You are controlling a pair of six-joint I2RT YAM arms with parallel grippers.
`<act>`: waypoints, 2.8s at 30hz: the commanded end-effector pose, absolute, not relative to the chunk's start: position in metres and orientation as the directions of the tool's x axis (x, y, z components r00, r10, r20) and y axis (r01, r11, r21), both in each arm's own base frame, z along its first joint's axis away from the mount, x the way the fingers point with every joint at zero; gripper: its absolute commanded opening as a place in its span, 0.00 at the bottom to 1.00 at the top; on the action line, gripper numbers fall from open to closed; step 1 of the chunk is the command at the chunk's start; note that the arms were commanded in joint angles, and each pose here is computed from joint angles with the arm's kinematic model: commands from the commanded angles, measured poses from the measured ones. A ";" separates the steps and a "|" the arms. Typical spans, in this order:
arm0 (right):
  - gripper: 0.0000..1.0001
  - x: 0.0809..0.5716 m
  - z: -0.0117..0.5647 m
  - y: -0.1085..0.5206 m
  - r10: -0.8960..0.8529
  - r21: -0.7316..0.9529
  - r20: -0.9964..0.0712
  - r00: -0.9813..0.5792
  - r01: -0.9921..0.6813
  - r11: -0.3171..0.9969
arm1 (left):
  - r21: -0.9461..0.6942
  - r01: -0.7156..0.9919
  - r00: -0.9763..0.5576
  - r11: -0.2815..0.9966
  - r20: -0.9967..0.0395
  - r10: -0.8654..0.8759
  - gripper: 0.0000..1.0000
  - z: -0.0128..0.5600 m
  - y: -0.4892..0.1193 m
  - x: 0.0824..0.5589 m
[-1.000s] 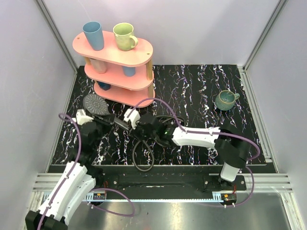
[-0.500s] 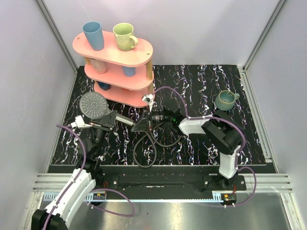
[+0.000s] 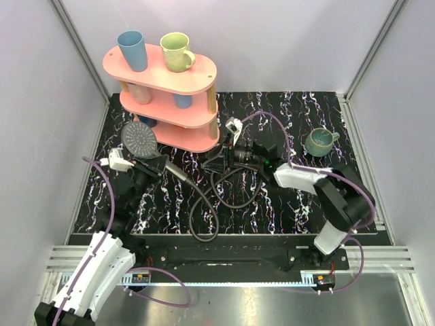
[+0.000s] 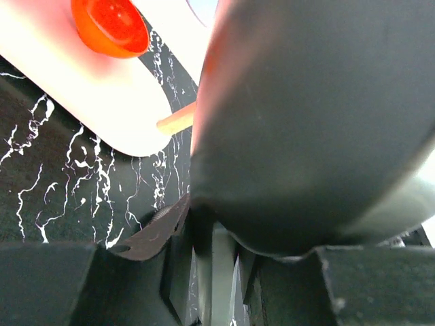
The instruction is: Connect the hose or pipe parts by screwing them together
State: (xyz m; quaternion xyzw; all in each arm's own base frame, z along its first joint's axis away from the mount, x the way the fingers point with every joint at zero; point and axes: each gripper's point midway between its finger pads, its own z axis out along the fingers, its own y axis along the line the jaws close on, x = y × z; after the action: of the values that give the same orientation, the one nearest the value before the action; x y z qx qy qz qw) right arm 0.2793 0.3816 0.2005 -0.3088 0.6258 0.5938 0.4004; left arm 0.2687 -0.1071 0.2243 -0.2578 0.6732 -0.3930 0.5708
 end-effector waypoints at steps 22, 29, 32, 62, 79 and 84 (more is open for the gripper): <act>0.75 0.226 0.192 0.458 -0.387 -0.230 -0.921 0.051 -0.872 0.433 | -0.755 -0.352 -0.285 0.553 -0.477 -0.832 0.00 0.244 -0.081 0.270; 0.15 0.237 0.202 0.467 -0.362 -0.278 -0.927 0.092 -0.818 0.503 | -0.754 -0.354 -0.304 0.554 -0.467 -0.830 0.00 0.238 -0.084 0.268; 0.02 0.231 0.210 0.468 -0.264 -0.215 -0.961 0.088 -0.838 0.501 | -0.753 -0.293 -0.345 0.590 -0.492 -0.799 0.00 0.229 -0.091 0.264; 0.77 0.263 0.202 0.413 0.002 0.369 -0.927 -0.375 -0.911 0.183 | -0.808 0.073 -0.158 0.584 -0.588 -0.793 0.00 0.228 -0.094 0.266; 0.82 0.218 0.186 0.440 -0.394 -0.164 -0.919 -0.015 -0.895 0.416 | -0.788 -0.319 -0.250 0.526 -0.466 -0.849 0.00 0.239 -0.079 0.264; 0.59 0.222 0.179 0.460 -0.403 -0.195 -0.915 0.002 -0.876 0.440 | -0.806 -0.312 -0.247 0.502 -0.442 -0.862 0.00 0.242 -0.080 0.259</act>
State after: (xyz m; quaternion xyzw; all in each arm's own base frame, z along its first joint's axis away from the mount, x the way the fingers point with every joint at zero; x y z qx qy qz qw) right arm 0.2025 0.4483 0.1601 -0.4996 0.6733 0.2654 0.4761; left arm 0.2556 -0.0809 0.2034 -0.3906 0.7704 -0.2600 0.4318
